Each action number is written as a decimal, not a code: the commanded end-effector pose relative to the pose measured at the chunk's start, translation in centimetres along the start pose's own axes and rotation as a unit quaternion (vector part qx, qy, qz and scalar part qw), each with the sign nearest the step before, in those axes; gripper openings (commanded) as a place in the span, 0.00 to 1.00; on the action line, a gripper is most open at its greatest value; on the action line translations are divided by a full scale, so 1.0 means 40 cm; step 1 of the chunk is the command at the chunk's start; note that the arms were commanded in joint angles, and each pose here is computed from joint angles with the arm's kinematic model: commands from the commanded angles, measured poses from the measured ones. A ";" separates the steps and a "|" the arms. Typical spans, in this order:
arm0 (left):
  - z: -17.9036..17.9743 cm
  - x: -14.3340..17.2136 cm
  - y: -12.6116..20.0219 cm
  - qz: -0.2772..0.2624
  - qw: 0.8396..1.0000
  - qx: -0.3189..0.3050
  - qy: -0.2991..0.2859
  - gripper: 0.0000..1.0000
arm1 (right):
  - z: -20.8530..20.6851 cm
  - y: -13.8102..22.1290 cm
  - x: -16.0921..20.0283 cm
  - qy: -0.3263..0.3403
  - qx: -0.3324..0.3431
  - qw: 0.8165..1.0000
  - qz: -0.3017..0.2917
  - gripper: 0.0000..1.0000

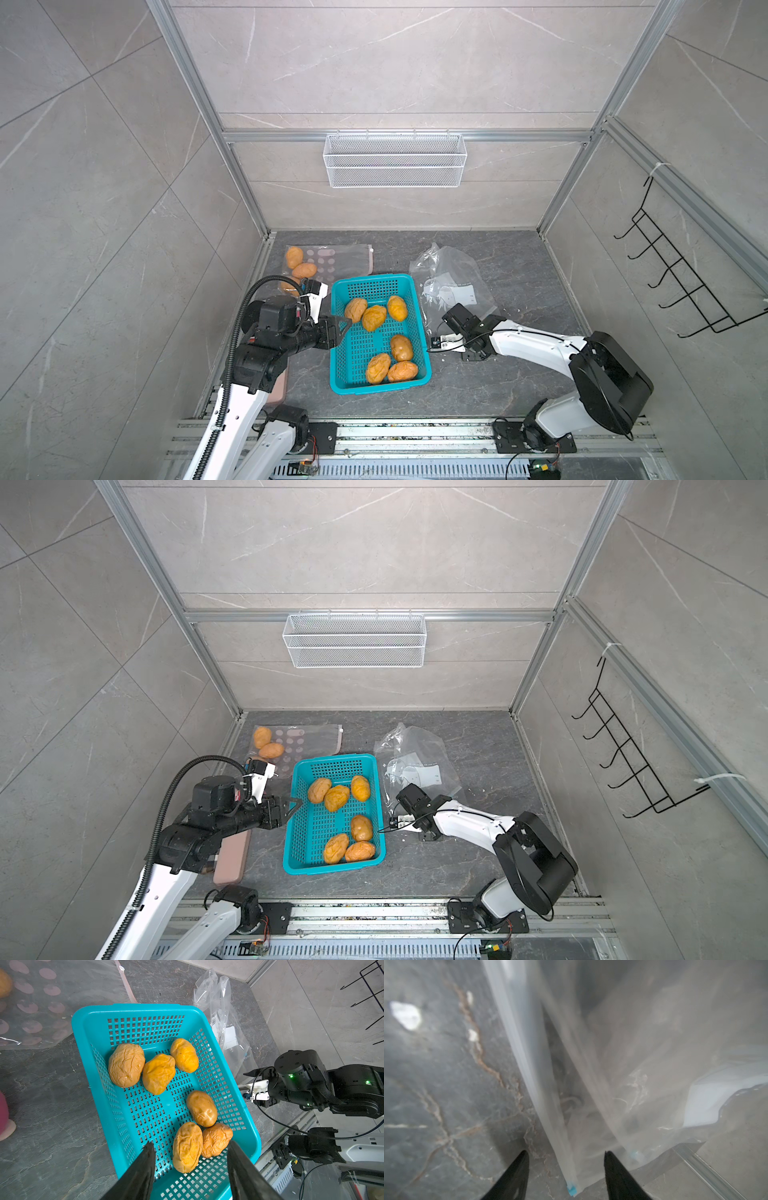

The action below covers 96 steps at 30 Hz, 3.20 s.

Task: Put the potatoes into a zipper bag and zip it
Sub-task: Pick up the zipper food storage bag.

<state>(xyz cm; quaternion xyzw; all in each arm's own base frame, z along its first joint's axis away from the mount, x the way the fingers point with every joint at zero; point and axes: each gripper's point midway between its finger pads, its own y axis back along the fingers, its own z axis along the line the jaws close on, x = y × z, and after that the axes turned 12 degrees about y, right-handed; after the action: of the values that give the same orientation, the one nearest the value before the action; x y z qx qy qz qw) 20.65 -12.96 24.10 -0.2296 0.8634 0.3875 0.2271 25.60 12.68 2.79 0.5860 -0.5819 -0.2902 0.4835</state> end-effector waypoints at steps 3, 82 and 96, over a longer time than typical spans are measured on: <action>-0.004 -0.007 0.009 -0.011 1.000 -0.002 -0.010 0.57 | -0.008 -0.007 -0.013 -0.014 0.008 1.000 -0.006 0.52; -0.200 -0.161 0.083 -0.048 0.992 0.110 -0.026 0.65 | -0.552 0.864 -0.203 -0.429 0.013 0.667 -0.609 0.00; -0.321 -0.320 0.106 -0.078 0.982 0.147 -0.094 0.69 | -0.640 0.855 -0.454 -0.457 -0.046 0.649 -0.607 0.00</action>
<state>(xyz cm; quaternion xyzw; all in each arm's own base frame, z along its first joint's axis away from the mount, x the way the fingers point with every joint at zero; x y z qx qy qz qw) 25.79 -17.00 40.41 -0.2374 0.8726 0.2706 0.3301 31.33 41.12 37.07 0.5949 -0.2284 -0.7681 -0.0625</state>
